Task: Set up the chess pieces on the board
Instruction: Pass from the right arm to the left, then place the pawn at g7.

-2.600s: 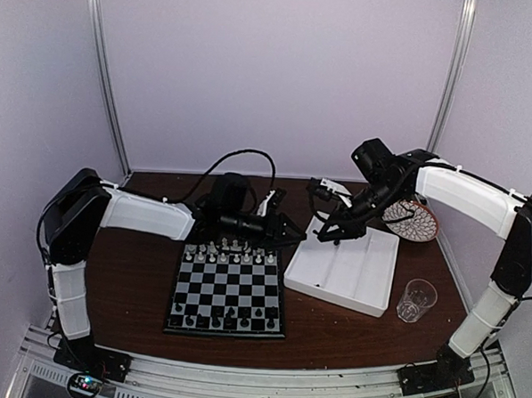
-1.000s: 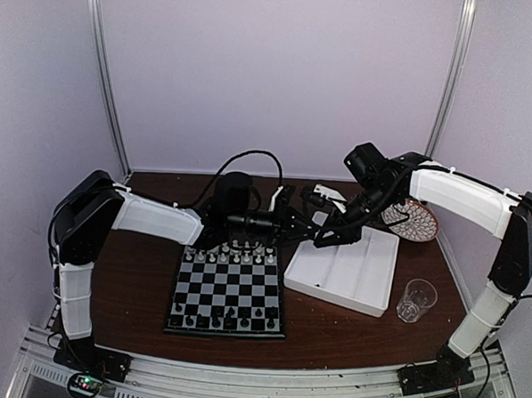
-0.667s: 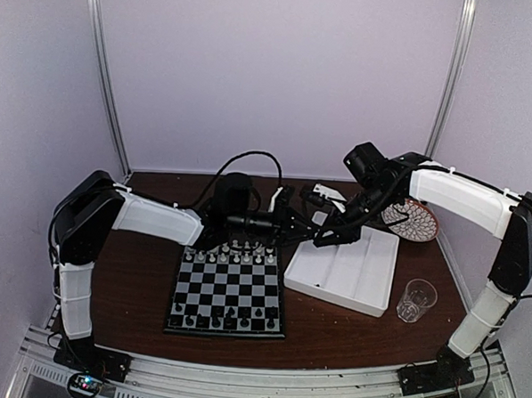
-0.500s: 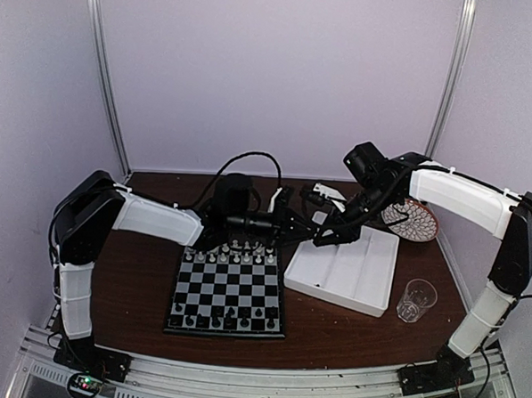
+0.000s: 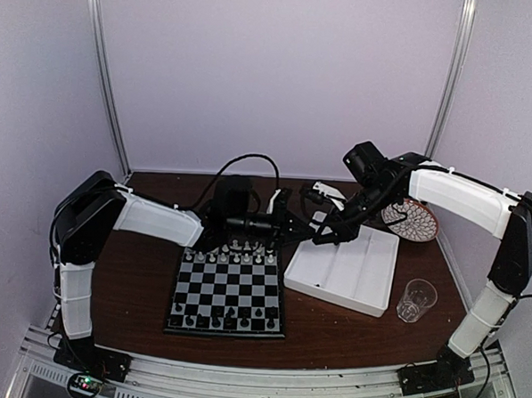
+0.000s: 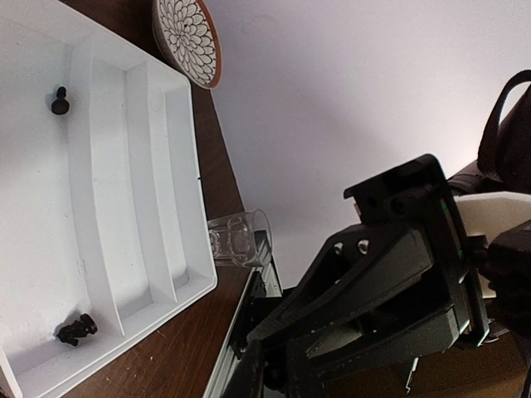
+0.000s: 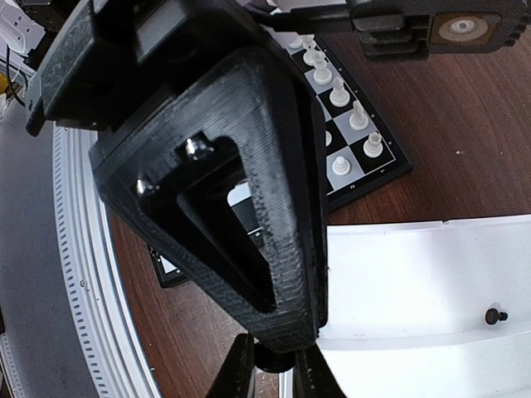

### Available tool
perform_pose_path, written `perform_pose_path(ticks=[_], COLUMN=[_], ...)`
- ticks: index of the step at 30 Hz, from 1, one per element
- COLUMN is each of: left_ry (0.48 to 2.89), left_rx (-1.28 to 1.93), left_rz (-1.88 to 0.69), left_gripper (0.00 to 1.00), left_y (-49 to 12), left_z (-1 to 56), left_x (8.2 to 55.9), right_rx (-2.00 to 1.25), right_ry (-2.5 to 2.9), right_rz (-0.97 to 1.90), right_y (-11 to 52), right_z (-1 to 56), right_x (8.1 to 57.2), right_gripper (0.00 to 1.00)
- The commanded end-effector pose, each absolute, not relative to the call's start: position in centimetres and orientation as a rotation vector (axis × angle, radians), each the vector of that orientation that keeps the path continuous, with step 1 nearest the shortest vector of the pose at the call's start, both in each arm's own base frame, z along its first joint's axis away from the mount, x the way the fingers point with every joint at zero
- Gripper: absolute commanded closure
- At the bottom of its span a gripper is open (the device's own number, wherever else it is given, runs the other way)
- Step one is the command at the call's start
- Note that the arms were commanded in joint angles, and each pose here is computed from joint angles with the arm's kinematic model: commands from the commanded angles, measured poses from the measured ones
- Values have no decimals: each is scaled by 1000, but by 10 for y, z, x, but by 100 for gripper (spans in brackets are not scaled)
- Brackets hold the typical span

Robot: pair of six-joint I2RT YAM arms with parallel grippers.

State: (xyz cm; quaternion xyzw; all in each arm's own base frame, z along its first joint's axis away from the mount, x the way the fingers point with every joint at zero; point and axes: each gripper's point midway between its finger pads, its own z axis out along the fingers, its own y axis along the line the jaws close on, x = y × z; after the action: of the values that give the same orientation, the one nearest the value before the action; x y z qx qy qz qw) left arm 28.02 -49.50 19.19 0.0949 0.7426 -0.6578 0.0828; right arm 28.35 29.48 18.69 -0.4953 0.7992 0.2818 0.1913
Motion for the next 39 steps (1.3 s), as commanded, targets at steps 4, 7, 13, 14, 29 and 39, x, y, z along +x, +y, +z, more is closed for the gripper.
perform_pose_path(ticks=[4,7,13,14,29,39], left_ry=[2176,2170,2245,2261,2396,2462], left_rx=[335,355,480,526,805,815], left_rz=[-1991,-1969,-1704,-1613,-634,-438], left_gripper=[94,95,95,95,96,96], left_y=[-498,-497,-473,-466,-334,-282], left_z=[195,198,199,199,166,133], left_x=[273,273,275,274,260,228], right_rx=[-1337,-1338,-1326,-1308,-1095,-1101], right_ry=[2226,2221,2159,2151,2245,2272], right_rz=[731,739,727,721,678,709], right_y=[297,298,270,262,185,187], right_z=[191,193,228,233,177,164], right_x=[305,303,288,287,296,296], right_gripper=[87,80,66,65,62,62])
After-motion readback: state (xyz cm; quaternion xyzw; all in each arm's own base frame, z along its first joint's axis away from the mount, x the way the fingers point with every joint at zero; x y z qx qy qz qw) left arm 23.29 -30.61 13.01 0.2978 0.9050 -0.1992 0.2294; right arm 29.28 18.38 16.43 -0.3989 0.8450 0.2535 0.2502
